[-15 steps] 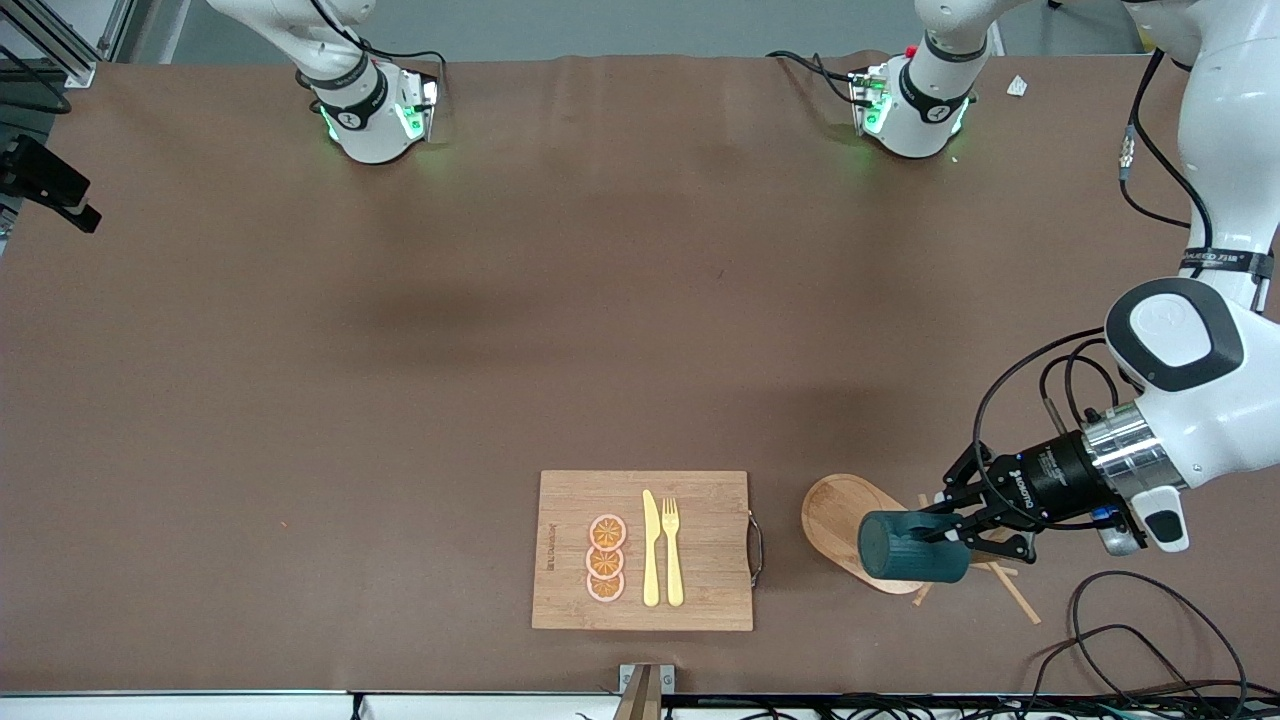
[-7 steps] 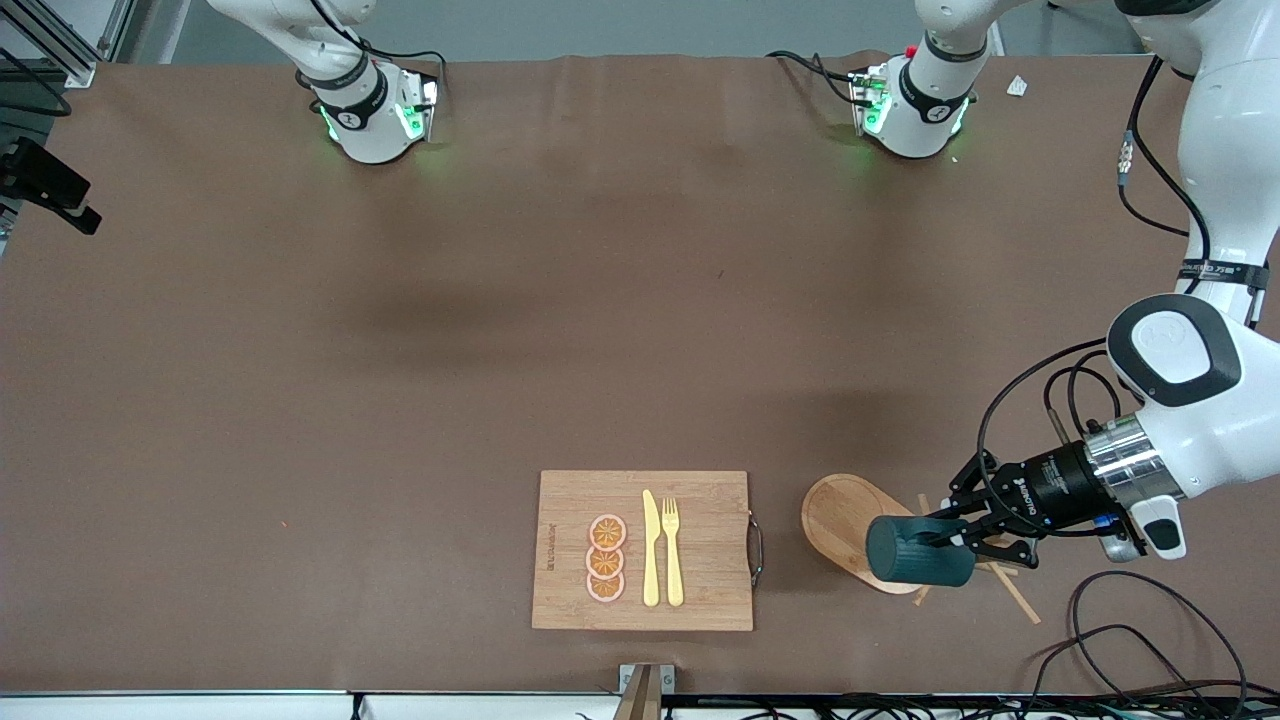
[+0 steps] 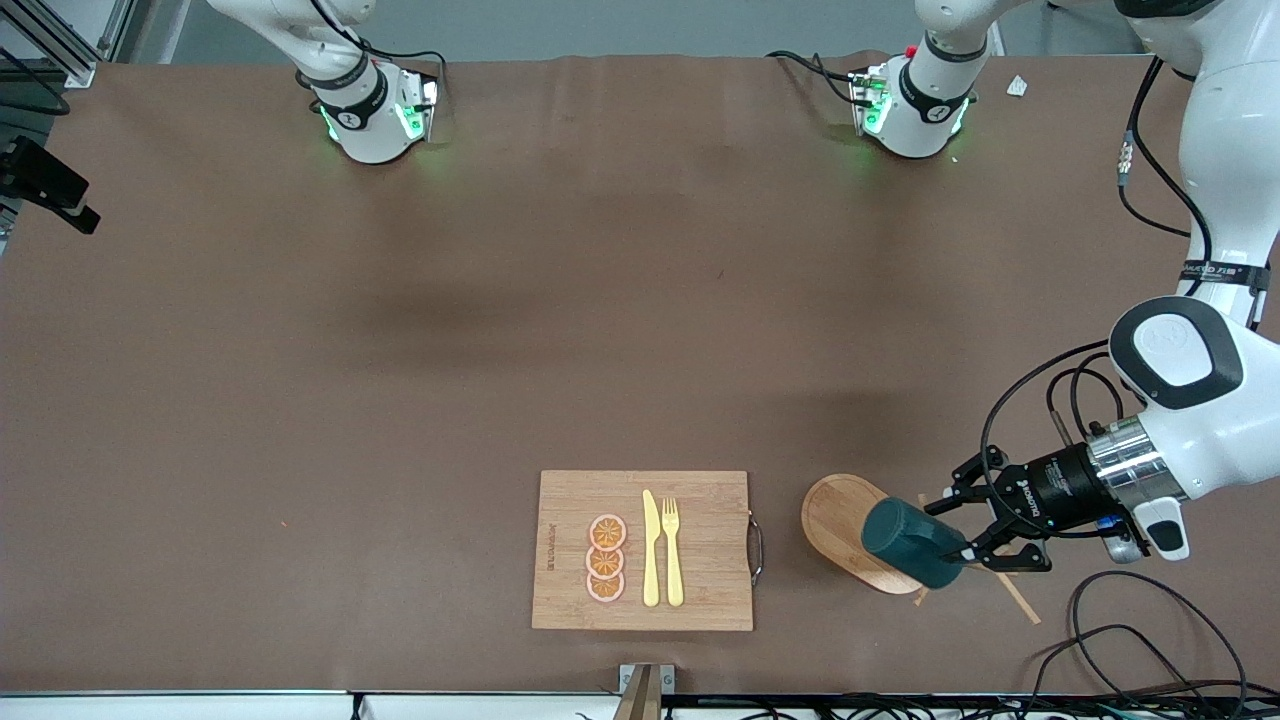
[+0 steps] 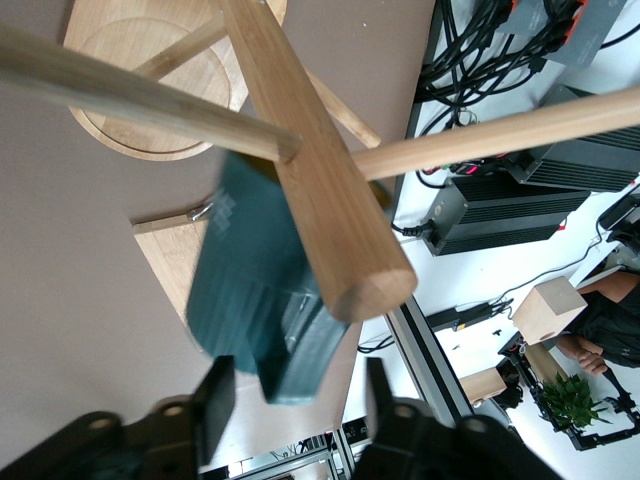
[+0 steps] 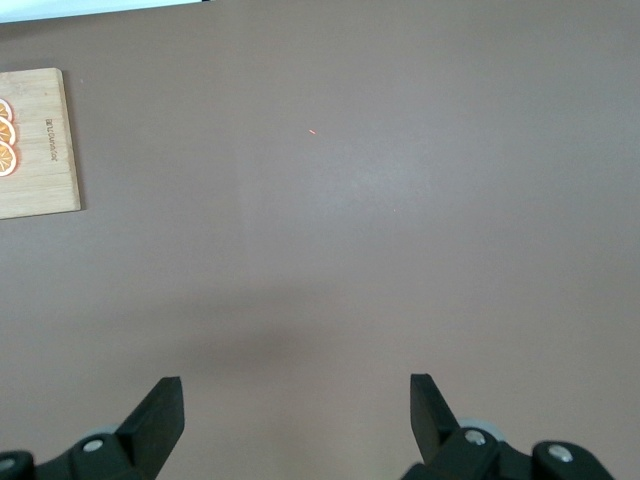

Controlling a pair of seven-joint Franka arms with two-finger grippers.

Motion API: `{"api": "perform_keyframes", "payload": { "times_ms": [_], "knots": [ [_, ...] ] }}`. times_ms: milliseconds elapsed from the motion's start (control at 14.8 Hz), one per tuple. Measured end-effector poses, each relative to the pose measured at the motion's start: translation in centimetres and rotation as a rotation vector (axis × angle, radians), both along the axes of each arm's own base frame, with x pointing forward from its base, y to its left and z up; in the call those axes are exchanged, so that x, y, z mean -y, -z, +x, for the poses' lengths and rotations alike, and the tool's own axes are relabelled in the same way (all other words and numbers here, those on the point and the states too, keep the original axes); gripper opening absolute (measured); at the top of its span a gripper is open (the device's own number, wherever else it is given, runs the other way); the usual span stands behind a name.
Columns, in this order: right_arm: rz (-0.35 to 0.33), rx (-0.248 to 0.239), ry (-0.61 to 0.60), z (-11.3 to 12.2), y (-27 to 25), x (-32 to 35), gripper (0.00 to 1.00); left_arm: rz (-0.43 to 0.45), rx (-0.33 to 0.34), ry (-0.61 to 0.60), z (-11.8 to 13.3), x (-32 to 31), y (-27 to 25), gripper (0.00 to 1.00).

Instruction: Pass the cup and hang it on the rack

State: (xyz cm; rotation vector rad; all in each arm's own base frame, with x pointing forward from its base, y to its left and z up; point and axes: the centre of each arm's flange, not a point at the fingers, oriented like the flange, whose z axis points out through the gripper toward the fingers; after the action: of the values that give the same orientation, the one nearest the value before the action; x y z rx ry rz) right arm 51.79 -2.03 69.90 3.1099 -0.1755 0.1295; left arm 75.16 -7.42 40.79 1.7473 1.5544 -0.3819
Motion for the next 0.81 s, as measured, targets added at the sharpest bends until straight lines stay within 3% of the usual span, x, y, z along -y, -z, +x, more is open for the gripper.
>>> {"api": "perform_keyframes", "payload": {
  "times_ms": [203, 271, 406, 812],
  "knots": [
    [0.000, 0.001, 0.000, 0.0, -0.1, 0.0, 1.00, 0.019, 0.061, 0.021, -0.2, 0.6, -2.9, 0.96],
    [0.000, 0.001, 0.000, 0.0, -0.1, 0.0, 1.00, 0.053, 0.092, 0.045, -0.5, 1.1, -4.7, 1.00],
    [0.000, 0.001, 0.000, 0.0, 0.0, 0.0, 1.00, 0.173, 0.147, 0.164, -2.2, 3.1, -8.5, 1.00],
    [0.000, 0.005, 0.003, 0.0, -0.2, 0.1, 1.00, 0.644, 0.321, 0.694, -8.4, 6.3, -16.3, 1.00]
  ]
}}
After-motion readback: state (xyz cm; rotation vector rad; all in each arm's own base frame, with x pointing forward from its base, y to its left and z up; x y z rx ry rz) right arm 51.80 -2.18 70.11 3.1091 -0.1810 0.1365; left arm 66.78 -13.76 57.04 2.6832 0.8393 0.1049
